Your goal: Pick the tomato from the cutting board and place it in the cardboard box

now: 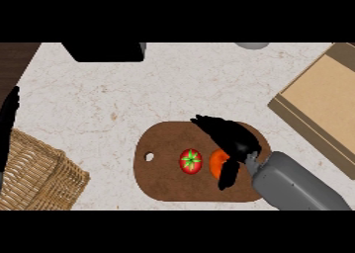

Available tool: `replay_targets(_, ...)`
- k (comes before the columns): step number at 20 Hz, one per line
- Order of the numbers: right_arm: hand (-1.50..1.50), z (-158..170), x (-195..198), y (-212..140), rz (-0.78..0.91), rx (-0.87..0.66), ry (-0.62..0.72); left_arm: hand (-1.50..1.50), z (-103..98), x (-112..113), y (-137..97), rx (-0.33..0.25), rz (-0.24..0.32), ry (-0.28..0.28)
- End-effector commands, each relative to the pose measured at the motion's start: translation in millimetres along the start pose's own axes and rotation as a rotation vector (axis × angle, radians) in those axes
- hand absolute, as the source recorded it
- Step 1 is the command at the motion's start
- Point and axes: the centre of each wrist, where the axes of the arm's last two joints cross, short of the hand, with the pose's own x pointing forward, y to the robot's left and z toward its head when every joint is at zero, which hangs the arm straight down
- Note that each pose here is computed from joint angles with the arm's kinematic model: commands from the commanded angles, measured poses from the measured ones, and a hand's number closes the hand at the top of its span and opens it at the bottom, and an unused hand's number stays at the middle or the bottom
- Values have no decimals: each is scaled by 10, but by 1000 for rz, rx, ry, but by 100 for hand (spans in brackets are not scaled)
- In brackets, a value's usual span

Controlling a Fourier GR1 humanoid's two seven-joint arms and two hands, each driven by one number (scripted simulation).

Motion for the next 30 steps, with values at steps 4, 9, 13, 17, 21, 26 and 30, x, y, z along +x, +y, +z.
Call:
replay_targets(4, -150, -168, 102, 58, 9, 17, 19, 0, -64, -113, 53, -34, 11, 98)
replay_targets(9, -150, -126, 68, 210, -20, 11, -27, 0, 98, -144, -172, -42, 24, 111)
replay_targets(13, -150, -142, 273, 102, -33, 35, -74, 0, 131, -153, -149, -55, 27, 110)
replay_targets(17, -150, -16, 345, 209, -17, 34, -129, 0, 48, -311, -141, -29, 7, 106)
replay_targets(21, -150, -60, 566, 374, -9, 68, -115, 0, 63, -180, -227, -27, 12, 103)
replay_targets(26, -150, 21, 504, 404, 33, 94, -25, 0, 84, -338, -21, -24, 4, 117)
replay_targets(30, -150, -236, 611, 375, 34, 116, 36, 0, 30, -309, -165, -41, 19, 96)
